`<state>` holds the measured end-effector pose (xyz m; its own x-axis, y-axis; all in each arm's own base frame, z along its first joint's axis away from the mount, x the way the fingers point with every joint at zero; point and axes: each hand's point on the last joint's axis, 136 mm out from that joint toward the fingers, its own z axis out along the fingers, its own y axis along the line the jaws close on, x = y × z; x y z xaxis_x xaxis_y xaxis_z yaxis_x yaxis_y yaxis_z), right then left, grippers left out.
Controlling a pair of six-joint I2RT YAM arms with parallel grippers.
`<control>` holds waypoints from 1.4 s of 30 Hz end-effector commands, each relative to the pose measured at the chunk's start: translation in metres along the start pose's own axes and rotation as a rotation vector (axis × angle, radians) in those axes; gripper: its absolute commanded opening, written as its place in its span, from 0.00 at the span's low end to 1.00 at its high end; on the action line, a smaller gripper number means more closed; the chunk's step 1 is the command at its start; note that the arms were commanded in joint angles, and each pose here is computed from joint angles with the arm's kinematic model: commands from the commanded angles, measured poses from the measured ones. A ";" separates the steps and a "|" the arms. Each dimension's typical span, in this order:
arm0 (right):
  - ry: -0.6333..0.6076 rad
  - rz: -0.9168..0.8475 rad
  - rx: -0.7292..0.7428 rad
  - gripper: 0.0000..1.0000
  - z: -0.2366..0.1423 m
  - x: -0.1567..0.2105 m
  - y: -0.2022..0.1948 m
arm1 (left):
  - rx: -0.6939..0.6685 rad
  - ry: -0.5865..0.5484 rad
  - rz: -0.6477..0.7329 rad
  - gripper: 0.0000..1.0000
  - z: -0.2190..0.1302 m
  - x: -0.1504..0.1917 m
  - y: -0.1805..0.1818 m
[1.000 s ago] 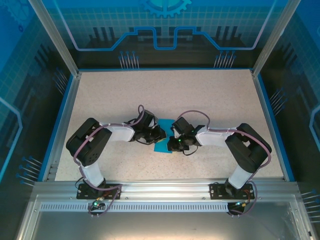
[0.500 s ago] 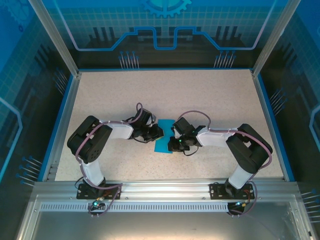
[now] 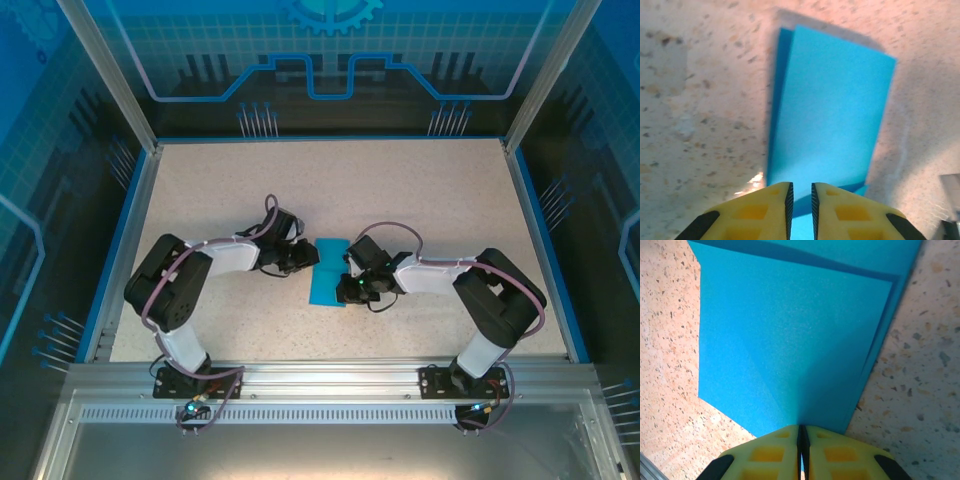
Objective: Fold a paper plane with a square sheet of paper (pick it up from the middle)
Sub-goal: Fold the triangle a second time at the center of the table.
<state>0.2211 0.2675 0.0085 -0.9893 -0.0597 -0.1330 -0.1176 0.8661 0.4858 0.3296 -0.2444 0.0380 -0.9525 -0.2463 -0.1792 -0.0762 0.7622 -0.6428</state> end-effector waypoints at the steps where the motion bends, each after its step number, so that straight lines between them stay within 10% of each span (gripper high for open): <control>1: 0.121 0.077 0.144 0.12 0.003 0.036 -0.044 | 0.065 -0.007 0.093 0.22 -0.015 0.003 -0.034; 42: -0.011 -0.051 -0.039 0.13 -0.005 -0.034 0.038 | -0.123 0.079 -0.052 0.10 0.027 0.055 0.029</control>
<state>0.2538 0.2967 0.0488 -0.9760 -0.0722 -0.2055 -0.1727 0.8313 0.5283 0.3016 -0.2620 0.0134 -0.9581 -0.2439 -0.1503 -0.1051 0.7872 -0.6077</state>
